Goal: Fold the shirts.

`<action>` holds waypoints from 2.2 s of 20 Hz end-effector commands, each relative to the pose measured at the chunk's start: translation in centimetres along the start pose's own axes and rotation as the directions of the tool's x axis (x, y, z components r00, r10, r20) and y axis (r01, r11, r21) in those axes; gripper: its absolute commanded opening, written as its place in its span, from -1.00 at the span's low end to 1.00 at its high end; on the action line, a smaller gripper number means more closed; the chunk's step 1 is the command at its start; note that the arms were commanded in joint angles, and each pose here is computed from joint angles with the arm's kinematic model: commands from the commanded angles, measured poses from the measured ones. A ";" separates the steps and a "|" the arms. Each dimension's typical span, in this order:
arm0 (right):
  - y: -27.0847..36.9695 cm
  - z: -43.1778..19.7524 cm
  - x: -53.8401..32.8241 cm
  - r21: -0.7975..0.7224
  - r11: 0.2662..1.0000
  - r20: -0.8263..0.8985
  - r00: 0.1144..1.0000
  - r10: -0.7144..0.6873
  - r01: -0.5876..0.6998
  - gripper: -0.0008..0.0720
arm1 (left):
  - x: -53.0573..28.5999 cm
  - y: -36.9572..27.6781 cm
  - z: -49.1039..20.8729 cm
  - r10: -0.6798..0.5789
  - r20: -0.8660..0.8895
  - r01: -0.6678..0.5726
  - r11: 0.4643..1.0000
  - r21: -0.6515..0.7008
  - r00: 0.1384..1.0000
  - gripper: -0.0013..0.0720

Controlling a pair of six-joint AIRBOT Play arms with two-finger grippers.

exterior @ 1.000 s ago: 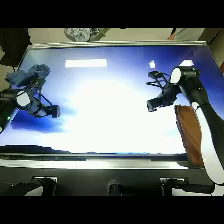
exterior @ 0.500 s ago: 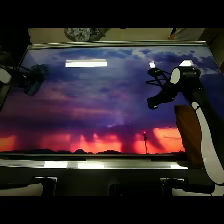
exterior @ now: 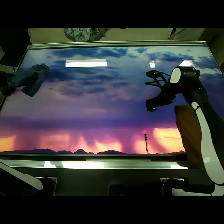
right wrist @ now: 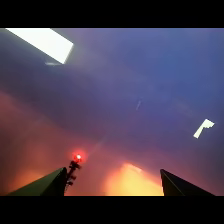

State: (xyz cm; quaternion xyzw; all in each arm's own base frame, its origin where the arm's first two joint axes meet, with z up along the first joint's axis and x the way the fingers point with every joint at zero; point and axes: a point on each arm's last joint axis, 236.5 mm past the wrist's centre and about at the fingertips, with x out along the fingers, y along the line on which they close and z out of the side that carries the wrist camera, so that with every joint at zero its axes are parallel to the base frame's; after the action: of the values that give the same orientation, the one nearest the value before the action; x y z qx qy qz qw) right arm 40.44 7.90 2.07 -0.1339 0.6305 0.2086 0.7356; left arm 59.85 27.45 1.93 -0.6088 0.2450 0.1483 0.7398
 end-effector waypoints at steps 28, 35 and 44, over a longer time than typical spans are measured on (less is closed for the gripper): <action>1.3 1.0 -5.1 -0.014 1.000 0.144 0.989 -0.012 0.014 0.85 | -21.8 -29.5 -20.7 -0.632 -0.537 0.773 0.163 0.613 0.559 -0.90; 1.5 -2.9 -20.8 0.008 0.962 0.445 0.860 -0.248 0.273 0.85 | -36.3 -33.0 -38.0 -0.420 -0.624 0.688 0.001 0.726 0.659 -0.90; 1.8 -11.3 -25.5 0.010 0.916 0.393 0.841 -0.373 0.401 0.85 | -27.3 -12.8 -60.2 0.240 -0.759 0.715 0.255 0.651 0.606 -0.90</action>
State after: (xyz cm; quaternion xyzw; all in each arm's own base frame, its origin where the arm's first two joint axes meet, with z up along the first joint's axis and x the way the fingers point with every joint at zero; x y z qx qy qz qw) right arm 28.62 2.72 25.90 -0.2117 0.3957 0.1210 0.8854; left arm 36.05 -26.93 28.28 -0.1066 0.3445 -0.4362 0.8244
